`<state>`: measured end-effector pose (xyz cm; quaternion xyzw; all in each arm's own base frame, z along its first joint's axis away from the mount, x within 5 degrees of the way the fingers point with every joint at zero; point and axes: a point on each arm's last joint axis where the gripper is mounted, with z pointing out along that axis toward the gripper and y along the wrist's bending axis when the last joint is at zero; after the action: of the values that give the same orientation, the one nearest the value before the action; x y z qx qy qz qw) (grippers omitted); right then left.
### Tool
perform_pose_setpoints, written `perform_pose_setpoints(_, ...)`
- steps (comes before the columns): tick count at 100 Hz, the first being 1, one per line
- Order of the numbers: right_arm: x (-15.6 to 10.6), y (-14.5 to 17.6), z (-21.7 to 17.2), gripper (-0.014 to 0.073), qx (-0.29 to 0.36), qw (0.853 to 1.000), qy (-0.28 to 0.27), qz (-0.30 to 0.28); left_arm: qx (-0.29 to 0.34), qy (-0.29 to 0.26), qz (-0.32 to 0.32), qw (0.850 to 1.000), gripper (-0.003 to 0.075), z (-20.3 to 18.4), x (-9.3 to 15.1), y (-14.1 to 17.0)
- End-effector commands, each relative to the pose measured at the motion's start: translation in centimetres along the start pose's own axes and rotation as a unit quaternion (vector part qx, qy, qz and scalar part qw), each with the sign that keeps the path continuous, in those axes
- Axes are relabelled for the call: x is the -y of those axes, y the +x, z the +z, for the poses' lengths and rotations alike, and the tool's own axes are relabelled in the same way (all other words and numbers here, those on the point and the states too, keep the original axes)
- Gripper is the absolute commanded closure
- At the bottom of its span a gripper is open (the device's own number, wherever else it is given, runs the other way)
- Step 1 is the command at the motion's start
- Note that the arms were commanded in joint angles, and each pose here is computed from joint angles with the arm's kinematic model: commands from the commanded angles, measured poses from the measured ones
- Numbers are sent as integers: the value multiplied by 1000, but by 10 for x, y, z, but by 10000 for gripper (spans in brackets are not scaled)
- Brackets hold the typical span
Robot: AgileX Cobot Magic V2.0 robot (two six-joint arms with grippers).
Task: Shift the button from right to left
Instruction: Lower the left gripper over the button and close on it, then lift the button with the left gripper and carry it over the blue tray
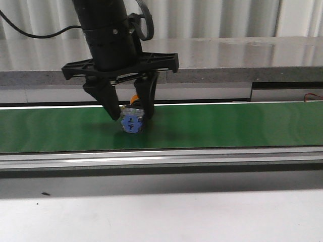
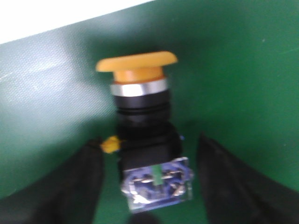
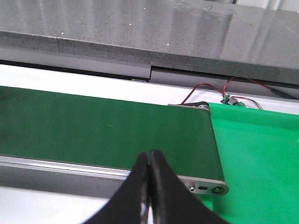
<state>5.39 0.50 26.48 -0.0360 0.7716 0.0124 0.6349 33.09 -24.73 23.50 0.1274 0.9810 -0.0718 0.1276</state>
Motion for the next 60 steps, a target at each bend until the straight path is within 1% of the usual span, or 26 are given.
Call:
perform_pose_setpoints(1, 1, -15, -2, 663, 49, 999, 5, -3, 40, 18, -12, 999, 494, -29, 0, -7)
perform_pose_setpoints(6, 1, -15, -2, 663, 49, 999, 5, -3, 37, 16, -14, 999, 556, -29, -2, -7)
perform_pose_setpoints(13, 1, -15, -2, 663, 49, 999, 5, -3, 37, 14, -19, 999, 589, -30, -5, -9)
perform_pose_setpoints(32, 1, -15, -2, 663, 49, 999, 5, -3, 52, 13, -34, 998, 588, -47, -14, -17)
perform_pose_setpoints(40, 1, -15, -2, 663, 49, 999, 5, -3, 63, 7, -42, 997, 588, -57, -23, -21)
perform_pose_setpoints(49, 1, -15, -2, 663, 49, 999, 5, -3, 70, -3, -59, 996, 588, -68, -40, -26)
perform_pose_setpoints(60, 1, -15, -2, 663, 49, 999, 5, -3, 84, -23, -82, 993, 588, -80, -67, -31)
